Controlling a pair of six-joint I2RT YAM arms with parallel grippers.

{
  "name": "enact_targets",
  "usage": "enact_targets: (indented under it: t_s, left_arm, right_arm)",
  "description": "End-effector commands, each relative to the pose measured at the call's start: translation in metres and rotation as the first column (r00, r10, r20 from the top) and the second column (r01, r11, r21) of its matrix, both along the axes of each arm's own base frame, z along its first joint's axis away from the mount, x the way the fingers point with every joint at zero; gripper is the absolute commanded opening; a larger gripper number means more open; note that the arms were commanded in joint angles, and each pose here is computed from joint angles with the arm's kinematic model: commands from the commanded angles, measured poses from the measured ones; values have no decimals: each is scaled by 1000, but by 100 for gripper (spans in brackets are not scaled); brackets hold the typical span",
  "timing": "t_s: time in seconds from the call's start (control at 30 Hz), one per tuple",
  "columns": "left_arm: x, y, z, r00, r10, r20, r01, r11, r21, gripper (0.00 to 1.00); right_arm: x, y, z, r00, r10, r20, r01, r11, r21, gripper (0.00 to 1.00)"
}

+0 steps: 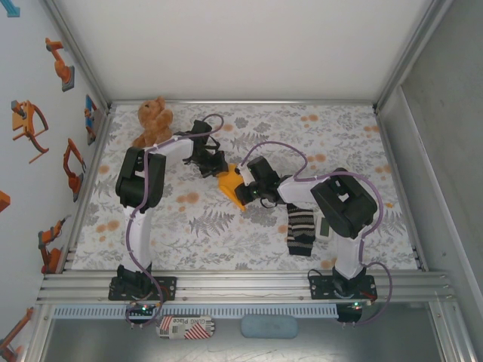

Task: Fold a paper plane with a square sheet of paper (pick it up from the middle)
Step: Third fold the triangle at the center of the table.

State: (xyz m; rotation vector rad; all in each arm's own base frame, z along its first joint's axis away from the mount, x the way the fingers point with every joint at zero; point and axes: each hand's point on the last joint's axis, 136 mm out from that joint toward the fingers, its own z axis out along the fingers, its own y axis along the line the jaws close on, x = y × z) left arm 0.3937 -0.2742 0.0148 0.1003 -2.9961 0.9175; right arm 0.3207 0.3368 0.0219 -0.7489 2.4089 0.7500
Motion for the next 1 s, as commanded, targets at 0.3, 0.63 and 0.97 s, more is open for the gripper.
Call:
enact_targets:
  t_s: [0.3, 0.63, 0.97]
  left_arm:
    - [-12, 10, -24, 998, -14, -56, 18, 997, 79, 4]
    - [-12, 10, -24, 998, -14, -55, 19, 996, 83, 4]
    - [-12, 9, -23, 998, -16, -55, 20, 997, 77, 4]
  right_arm:
    - [8, -5, 14, 999, -33, 35, 33, 999, 1, 0]
    - [3, -6, 9, 1000, -31, 3, 31, 1000, -5, 0]
    - [2, -5, 5, 999, -33, -13, 33, 999, -7, 0]
